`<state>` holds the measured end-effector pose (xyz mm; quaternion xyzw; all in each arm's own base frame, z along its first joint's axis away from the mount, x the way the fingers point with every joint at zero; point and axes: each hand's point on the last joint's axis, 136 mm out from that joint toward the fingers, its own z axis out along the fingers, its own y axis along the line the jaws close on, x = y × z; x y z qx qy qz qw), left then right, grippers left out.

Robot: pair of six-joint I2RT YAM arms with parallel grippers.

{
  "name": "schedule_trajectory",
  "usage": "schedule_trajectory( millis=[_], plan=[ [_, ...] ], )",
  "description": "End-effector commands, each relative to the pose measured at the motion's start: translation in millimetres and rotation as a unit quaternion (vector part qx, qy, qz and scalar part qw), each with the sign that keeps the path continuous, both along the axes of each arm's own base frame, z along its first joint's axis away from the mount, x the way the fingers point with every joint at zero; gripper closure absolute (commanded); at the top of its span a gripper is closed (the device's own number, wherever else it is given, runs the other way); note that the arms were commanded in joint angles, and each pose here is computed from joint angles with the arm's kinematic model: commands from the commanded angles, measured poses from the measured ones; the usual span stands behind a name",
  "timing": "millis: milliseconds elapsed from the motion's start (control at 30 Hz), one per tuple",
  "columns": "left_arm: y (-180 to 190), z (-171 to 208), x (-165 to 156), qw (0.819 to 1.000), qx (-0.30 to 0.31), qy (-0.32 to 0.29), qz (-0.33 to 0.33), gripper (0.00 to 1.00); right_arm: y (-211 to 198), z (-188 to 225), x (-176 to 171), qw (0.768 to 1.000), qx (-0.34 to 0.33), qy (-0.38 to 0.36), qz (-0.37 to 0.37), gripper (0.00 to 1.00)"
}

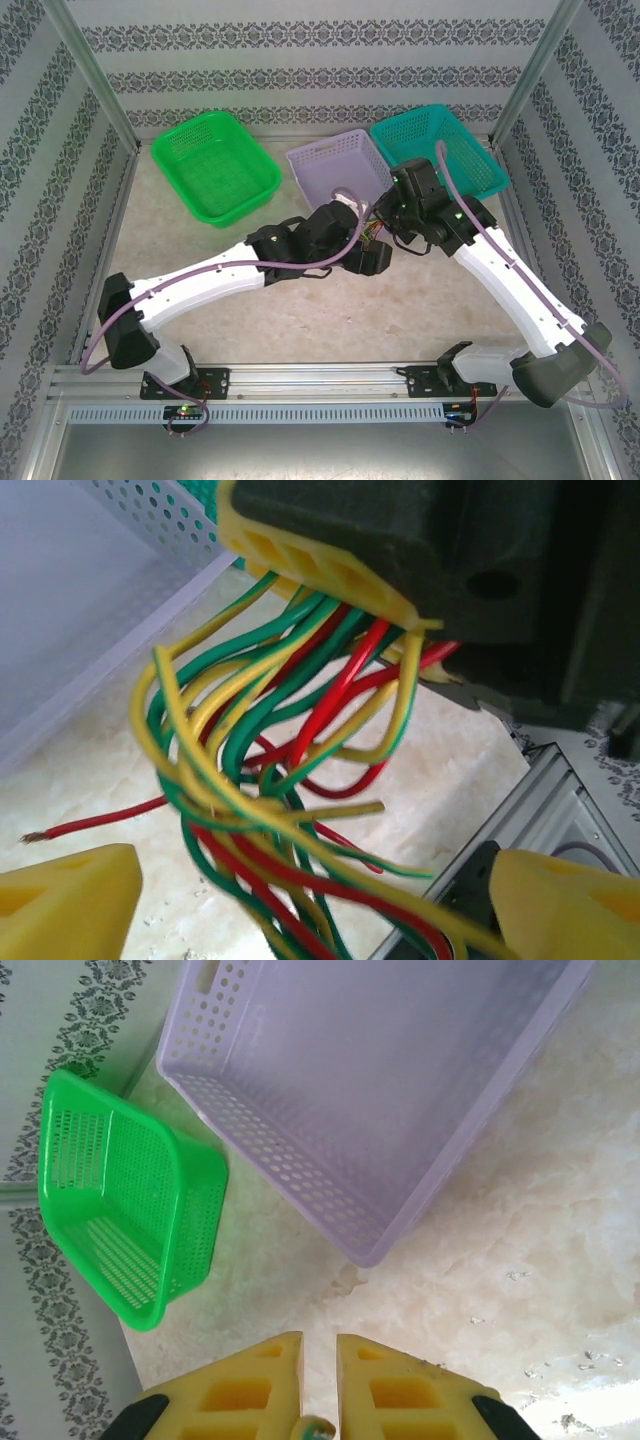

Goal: Untangle the cables

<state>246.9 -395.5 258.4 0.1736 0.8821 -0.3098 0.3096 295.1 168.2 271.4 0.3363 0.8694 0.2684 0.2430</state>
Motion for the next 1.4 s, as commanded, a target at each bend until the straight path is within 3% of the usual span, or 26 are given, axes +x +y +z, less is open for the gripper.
schedule_trajectory(
  millis=[0,33,100,133,200,300,400,500,767,833,900,933,967,1000,1100,1233,1367],
  plan=[
    [-1.0,-17.1,5.6,0.998,0.055,-0.014,-0.005,0.26,3.4,11.1,-0.1,1.0,0.026,0.001,-0.002,1.0],
    [1.8,-19.4,9.7,0.997,0.071,-0.02,0.002,0.38,2.3,10.9,-1.1,1.0,0.026,0.002,-0.004,1.0],
    [11.4,-18.7,17.8,0.994,0.097,-0.04,0.019,0.77,-5.9,11.2,-2.5,1.0,0.016,0.0,-0.009,1.0],
    [15.8,-15.7,19.6,0.994,0.096,-0.046,0.025,0.9,-11.5,10.8,-2.6,1.0,0.009,-0.003,-0.01,1.0],
    [20.5,-5.2,14.8,0.996,0.071,-0.055,0.01,1.0,-25.1,9.8,0.5,1.0,-0.011,-0.018,-0.008,1.0],
    [15.7,6.6,-12.2,0.996,0.004,-0.038,-0.086,1.0,-33.8,16.2,17.2,0.996,-0.02,-0.081,0.035,1.0],
    [18.4,19.1,-44.2,0.979,-0.086,0.018,-0.181,1.0,-38.9,36.4,34.2,0.984,-0.007,-0.157,0.088,1.0],
    [31.1,25.1,-59.1,0.961,-0.141,0.08,-0.226,1.0,-36.3,52.1,42.0,0.973,0.001,-0.175,0.152,1.0],
    [32.1,27.0,-72.8,0.913,-0.195,0.192,-0.302,1.0,-14.6,56.8,40.9,0.935,-0.039,-0.214,0.281,1.0],
    [35.4,24.4,-66.9,0.918,-0.188,0.191,-0.291,1.0,-18.8,53.9,38.7,0.932,-0.053,-0.219,0.285,1.0],
    [38.4,24.7,-55.8,0.932,-0.181,0.173,-0.262,1.0,-33.4,45.9,42.1,0.946,-0.057,-0.2,0.248,1.0],
    [39.2,25.6,-50.5,0.939,-0.177,0.163,-0.245,0.93,-37.8,42.5,43.4,0.954,-0.046,-0.188,0.23,1.0],
    [40.8,25.9,-43.4,0.948,-0.171,0.154,-0.222,0.73,-43.0,39.0,44.6,0.963,-0.038,-0.173,0.204,1.0],
    [43.3,25.8,-36.8,0.955,-0.166,0.148,-0.196,0.61,-47.7,36.5,45.2,0.971,-0.03,-0.161,0.175,1.0],
    [49.4,34.1,-23.1,0.972,-0.165,0.113,-0.126,0.43,-61.7,22.3,41.4,0.989,-0.014,-0.114,0.088,1.0],
    [53.4,44.7,-12.5,0.983,-0.163,0.071,-0.042,0.26,-62.6,4.7,28.8,0.997,-0.014,-0.065,0.027,1.0],
    [33.5,43.2,-8.8,0.989,-0.141,0.05,-0.016,0.21,-55.2,-8.2,18.2,0.999,-0.007,-0.032,-0.012,1.0]
  ],
)
